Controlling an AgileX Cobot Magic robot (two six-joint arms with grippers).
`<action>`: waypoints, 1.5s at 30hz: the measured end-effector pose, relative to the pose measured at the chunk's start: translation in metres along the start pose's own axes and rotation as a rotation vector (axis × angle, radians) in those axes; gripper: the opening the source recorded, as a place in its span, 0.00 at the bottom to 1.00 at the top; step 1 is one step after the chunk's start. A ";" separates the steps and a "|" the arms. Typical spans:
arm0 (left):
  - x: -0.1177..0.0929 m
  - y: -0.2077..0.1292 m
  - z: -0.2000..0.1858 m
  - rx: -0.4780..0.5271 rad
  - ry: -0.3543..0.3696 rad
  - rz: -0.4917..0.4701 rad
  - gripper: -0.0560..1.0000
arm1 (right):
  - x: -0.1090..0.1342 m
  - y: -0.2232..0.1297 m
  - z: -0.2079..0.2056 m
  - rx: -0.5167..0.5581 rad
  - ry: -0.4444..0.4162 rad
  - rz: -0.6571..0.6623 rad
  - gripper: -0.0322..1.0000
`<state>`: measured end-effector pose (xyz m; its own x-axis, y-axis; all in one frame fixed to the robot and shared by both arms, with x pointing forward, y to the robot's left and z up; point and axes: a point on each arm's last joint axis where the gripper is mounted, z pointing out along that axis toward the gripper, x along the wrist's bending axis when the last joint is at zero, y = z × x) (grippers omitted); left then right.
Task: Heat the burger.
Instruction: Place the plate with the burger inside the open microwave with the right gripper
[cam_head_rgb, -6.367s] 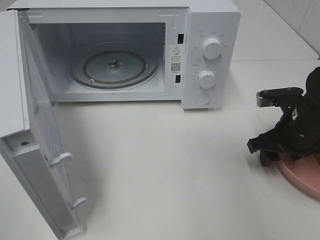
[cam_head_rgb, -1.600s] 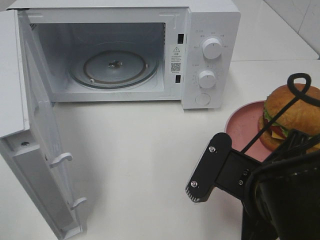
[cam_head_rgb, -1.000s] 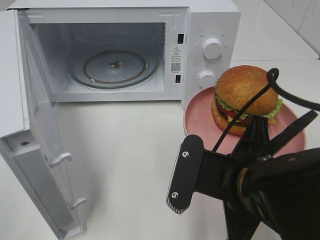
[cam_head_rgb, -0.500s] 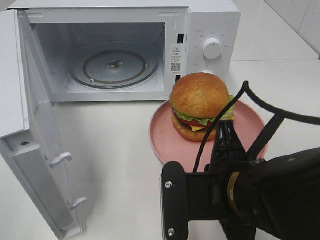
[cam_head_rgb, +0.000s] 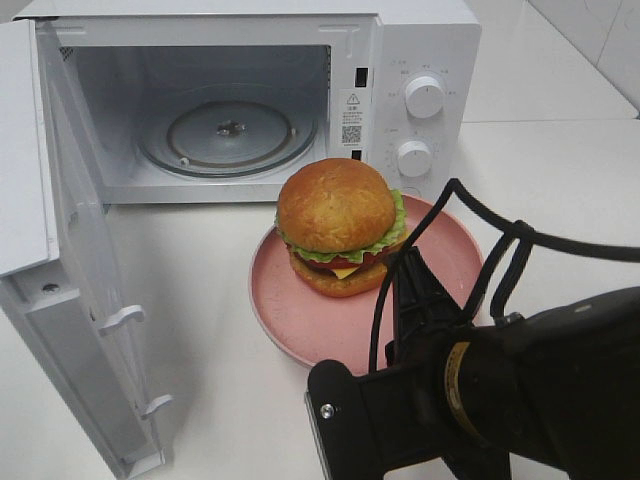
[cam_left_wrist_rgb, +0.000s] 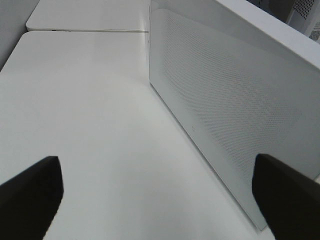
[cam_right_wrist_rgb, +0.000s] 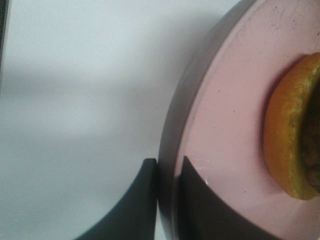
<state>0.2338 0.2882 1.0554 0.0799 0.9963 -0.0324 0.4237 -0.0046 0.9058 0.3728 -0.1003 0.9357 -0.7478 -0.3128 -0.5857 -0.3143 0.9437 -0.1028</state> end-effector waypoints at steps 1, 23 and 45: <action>0.000 0.000 0.000 0.000 0.000 0.000 0.97 | 0.000 0.000 0.000 0.000 0.000 0.000 0.08; 0.000 0.000 0.000 0.000 0.000 0.000 0.97 | -0.044 -0.026 0.015 -0.080 0.073 -0.042 0.08; 0.000 0.000 0.000 0.000 0.000 0.000 0.97 | -0.054 -0.043 0.025 -0.265 0.123 -0.140 0.08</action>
<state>0.2338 0.2882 1.0554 0.0799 0.9963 -0.0324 0.4237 -0.0046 0.9058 0.4411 -0.1216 0.9517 -0.7468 -0.4633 -0.4771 -0.5481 0.8351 0.0470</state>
